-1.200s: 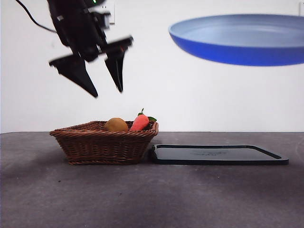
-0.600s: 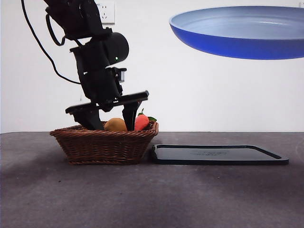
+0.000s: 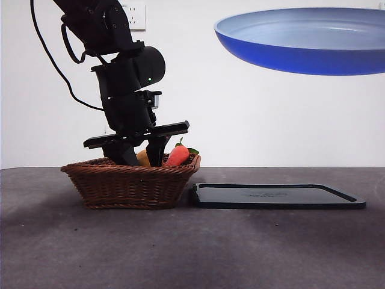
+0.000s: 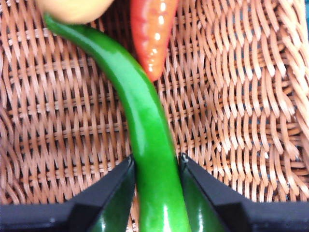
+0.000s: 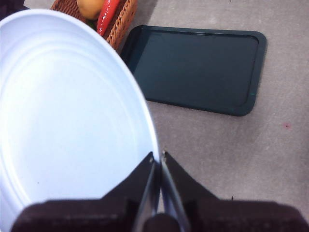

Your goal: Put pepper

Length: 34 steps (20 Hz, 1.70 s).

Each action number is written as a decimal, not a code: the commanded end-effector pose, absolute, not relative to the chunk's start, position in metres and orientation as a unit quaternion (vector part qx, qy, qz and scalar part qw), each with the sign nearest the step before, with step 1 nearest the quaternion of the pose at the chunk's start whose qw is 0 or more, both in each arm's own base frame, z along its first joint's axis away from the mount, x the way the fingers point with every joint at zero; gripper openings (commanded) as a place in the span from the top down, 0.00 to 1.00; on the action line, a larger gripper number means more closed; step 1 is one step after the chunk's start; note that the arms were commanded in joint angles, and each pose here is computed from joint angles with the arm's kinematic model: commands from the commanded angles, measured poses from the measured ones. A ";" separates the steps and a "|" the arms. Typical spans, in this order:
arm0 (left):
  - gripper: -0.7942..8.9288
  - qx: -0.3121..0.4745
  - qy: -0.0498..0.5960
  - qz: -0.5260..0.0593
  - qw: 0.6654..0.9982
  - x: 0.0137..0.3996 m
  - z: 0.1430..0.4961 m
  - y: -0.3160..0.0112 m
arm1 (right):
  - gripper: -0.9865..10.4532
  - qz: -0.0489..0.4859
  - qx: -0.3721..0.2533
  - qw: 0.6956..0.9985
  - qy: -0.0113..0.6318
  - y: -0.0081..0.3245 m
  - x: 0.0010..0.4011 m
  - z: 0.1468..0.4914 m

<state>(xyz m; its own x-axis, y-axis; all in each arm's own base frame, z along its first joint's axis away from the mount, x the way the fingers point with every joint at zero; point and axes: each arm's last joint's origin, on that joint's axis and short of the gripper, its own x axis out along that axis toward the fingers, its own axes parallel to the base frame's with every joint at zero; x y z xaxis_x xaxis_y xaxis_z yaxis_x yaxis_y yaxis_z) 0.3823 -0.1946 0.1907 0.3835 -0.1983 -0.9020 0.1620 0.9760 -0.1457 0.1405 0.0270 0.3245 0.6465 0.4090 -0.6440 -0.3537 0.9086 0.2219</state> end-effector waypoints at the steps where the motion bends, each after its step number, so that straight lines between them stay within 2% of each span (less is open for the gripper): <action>1: 0.78 -0.013 0.555 -0.108 0.825 0.384 0.186 -0.199 | 0.91 0.216 0.034 0.911 0.349 0.027 0.141 0.331; 4: 0.78 -0.014 0.554 -0.109 0.825 0.379 0.198 -0.197 | 0.91 0.216 0.033 0.912 0.346 0.027 0.142 0.331; 8: 0.78 -0.022 0.527 -0.117 0.841 0.368 0.232 -0.191 | 0.91 0.216 0.033 0.912 0.346 0.028 0.144 0.331; 12: 0.79 -0.025 0.510 -0.130 0.850 0.351 0.267 -0.185 | 0.91 0.210 0.041 0.902 0.376 0.029 0.158 0.323; 17: 0.79 -0.017 0.440 -0.208 0.873 0.309 0.332 -0.182 | 0.91 0.193 0.073 0.869 0.449 0.037 0.216 0.286; 19: 0.79 -0.026 0.431 -0.280 0.858 0.290 0.347 -0.194 | 0.91 0.181 0.099 0.863 0.462 0.040 0.238 0.271; 22: 0.79 0.006 0.429 -0.366 0.826 0.268 0.346 -0.225 | 0.91 0.185 0.146 0.851 0.469 0.043 0.256 0.258; 25: 0.79 0.048 0.406 -0.408 0.816 0.253 0.339 -0.258 | 0.91 0.179 0.155 0.846 0.478 0.044 0.261 0.252; 29: 0.79 0.095 0.417 -0.418 0.801 0.252 0.310 -0.288 | 0.91 0.185 0.161 0.840 0.484 0.044 0.260 0.251; 34: 0.79 0.118 0.448 -0.411 0.786 0.257 0.278 -0.305 | 0.91 0.184 0.162 0.838 0.487 0.044 0.259 0.251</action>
